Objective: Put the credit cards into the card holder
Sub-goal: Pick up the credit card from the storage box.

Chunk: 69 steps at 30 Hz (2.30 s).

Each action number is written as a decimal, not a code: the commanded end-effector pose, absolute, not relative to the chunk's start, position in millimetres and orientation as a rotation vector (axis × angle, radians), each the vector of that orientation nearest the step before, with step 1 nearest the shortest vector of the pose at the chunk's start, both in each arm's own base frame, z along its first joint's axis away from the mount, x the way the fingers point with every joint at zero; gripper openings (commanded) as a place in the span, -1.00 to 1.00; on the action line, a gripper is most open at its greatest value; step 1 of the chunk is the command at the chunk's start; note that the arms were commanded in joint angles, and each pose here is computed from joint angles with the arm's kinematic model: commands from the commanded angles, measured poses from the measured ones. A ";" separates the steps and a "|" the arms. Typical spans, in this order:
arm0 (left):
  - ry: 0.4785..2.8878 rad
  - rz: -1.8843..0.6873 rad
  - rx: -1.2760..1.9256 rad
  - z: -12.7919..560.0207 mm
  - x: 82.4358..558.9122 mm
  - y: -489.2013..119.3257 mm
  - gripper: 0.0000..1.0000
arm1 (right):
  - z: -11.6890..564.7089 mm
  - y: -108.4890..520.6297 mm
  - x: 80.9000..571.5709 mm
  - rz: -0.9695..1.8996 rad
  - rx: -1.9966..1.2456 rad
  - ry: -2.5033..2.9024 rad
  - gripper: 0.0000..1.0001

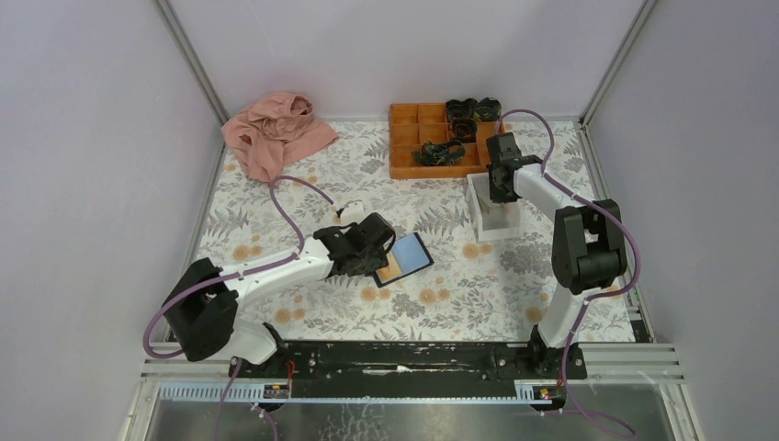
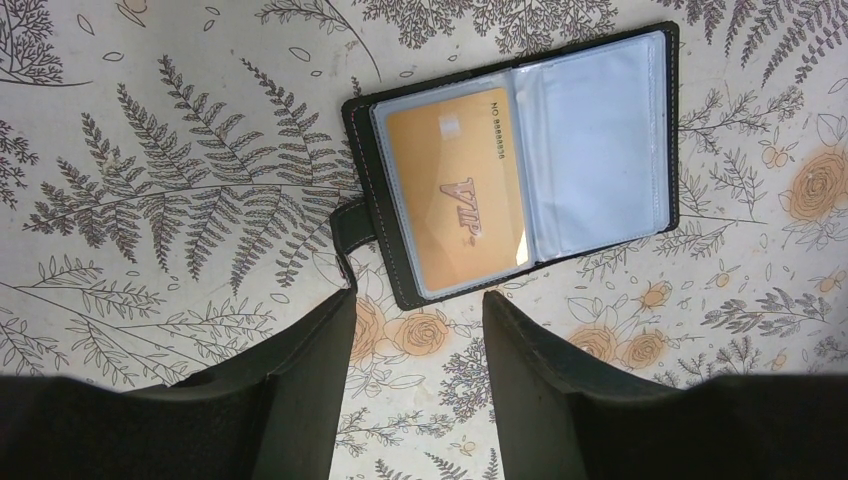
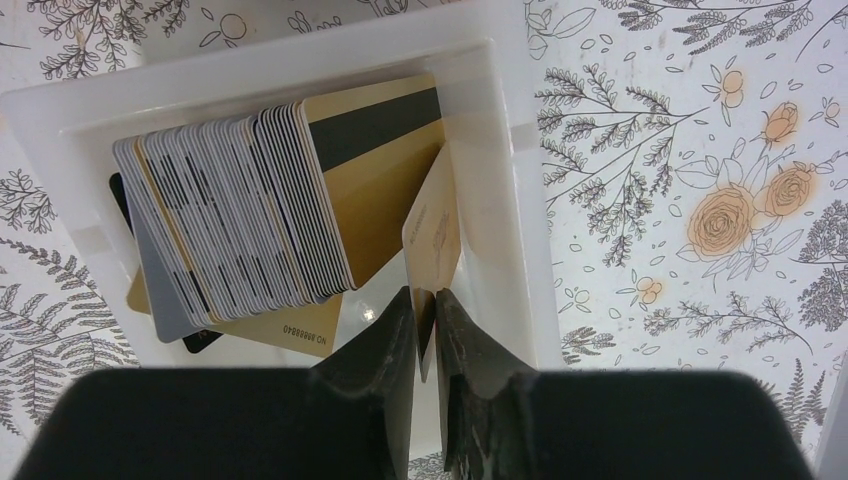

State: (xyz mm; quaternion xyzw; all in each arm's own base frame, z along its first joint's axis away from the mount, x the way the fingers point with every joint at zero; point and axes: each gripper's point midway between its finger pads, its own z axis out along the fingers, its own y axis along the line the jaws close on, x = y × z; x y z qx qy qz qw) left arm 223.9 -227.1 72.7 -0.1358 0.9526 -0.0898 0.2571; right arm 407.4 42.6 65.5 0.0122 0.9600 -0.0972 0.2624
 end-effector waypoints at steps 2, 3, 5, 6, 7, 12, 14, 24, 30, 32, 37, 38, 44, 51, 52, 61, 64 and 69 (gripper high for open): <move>2.555 -0.275 -0.360 78.3 231.0 -231.3 0.12 | 95.8 33.1 410.6 -0.305 0.062 2.528 -0.65; 2.555 -0.275 -0.363 78.0 230.5 -230.4 0.12 | 97.5 32.3 411.0 -0.309 0.065 2.525 -0.65; 2.554 -0.277 -0.366 78.2 229.6 -229.7 0.12 | 99.8 31.3 410.6 -0.316 0.070 2.521 -0.68; 2.554 -0.279 -0.367 78.3 229.1 -229.6 0.12 | 100.8 30.5 410.3 -0.322 0.072 2.519 -0.70; 2.555 -0.278 -0.369 77.8 228.8 -229.1 0.12 | 101.9 29.5 410.6 -0.327 0.076 2.516 -0.74; 2.553 -0.280 -0.376 77.8 227.7 -227.9 0.12 | 108.7 23.8 408.8 -0.367 0.084 2.504 -0.98; 2.551 -0.283 -0.380 78.1 228.0 -228.1 0.12 | 112.8 21.7 407.4 -0.380 0.087 2.496 -1.00; 2.519 -0.338 -0.383 92.7 233.7 -235.6 0.22 | 169.2 24.1 392.8 -0.291 0.116 2.386 -1.00; 2.420 -0.483 -0.352 121.0 239.4 -243.9 0.43 | 216.0 68.6 363.8 0.072 -0.002 2.367 -1.00; 2.373 -0.548 -0.337 132.0 240.7 -246.1 0.49 | 225.8 90.8 346.9 0.240 -0.076 2.379 -1.00; 2.248 -0.724 -0.242 161.8 239.7 -256.6 0.55 | 233.3 138.7 298.9 0.642 -0.214 2.444 -1.00; 2.232 -0.742 -0.222 165.2 238.6 -257.0 0.56 | 233.6 148.2 288.6 0.728 -0.239 2.451 -1.00; 2.112 -0.843 -0.078 196.5 236.0 -262.9 0.68 | 240.7 191.1 240.6 1.130 -0.354 2.442 -1.00; 2.052 -0.936 0.099 220.4 231.6 -278.2 0.68 | 231.0 240.2 183.2 1.355 -0.598 2.479 -1.00; 2.047 -0.946 0.117 222.4 230.8 -279.1 0.68 | 229.6 244.5 177.9 1.379 -0.616 2.479 -1.00; 2.046 -1.194 0.288 224.8 209.8 -290.3 0.65 | 219.5 261.7 145.6 1.592 -0.686 2.473 -1.00; 2.053 -1.253 0.331 220.8 200.5 -292.7 0.59 | 219.5 263.6 140.1 1.652 -0.702 2.460 -1.00; 2.044 -1.355 0.393 219.6 184.6 -297.3 0.46 | 220.6 267.7 139.4 1.720 -0.724 2.436 -1.00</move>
